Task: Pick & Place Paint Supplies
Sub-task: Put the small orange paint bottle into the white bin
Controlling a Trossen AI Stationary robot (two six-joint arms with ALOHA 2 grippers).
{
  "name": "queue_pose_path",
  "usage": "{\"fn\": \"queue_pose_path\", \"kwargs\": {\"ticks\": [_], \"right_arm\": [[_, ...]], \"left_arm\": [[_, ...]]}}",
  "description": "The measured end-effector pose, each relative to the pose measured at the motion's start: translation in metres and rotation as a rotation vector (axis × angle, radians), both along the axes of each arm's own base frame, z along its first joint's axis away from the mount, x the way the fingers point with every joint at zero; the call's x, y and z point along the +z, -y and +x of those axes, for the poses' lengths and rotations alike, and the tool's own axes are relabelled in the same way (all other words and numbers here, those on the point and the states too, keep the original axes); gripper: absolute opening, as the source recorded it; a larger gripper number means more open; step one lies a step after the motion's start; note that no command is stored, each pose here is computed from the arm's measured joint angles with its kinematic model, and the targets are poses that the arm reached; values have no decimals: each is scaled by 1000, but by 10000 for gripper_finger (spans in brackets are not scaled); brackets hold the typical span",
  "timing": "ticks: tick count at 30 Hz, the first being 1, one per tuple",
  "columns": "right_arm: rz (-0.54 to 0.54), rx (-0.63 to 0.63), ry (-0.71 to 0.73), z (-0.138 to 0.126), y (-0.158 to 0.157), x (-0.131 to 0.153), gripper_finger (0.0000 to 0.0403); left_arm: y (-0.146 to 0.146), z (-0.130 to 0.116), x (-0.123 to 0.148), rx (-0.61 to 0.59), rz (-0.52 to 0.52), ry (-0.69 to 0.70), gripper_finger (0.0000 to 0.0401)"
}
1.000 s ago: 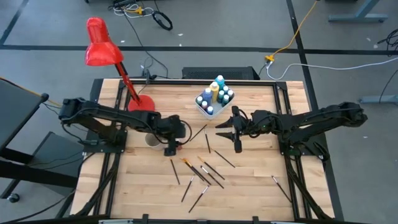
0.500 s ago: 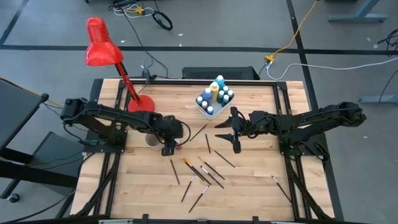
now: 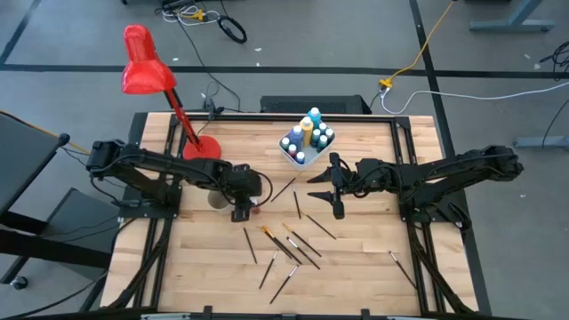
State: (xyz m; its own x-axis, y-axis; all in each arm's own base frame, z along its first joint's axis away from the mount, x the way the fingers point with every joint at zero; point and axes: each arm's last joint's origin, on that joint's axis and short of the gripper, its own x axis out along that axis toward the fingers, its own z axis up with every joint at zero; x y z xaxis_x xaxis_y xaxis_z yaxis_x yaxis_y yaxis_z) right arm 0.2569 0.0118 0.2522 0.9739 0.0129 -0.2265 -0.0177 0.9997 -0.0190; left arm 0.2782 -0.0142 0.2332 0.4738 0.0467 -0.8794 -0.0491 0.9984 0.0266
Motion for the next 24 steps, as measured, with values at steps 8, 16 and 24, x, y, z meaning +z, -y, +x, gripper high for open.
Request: {"fn": "queue_pose_path", "kwargs": {"ticks": [8,16,24], "right_arm": [[1,2,-7,0,0,-1,181],[1,2,-14,0,0,-1,181],[2,2,-14,0,0,-1,181]], "left_arm": [[1,0,-1,6,-31,-5,179],[1,0,-5,26,-61,-1,179],[2,-3,-15,31,-28,-7,179]]}}
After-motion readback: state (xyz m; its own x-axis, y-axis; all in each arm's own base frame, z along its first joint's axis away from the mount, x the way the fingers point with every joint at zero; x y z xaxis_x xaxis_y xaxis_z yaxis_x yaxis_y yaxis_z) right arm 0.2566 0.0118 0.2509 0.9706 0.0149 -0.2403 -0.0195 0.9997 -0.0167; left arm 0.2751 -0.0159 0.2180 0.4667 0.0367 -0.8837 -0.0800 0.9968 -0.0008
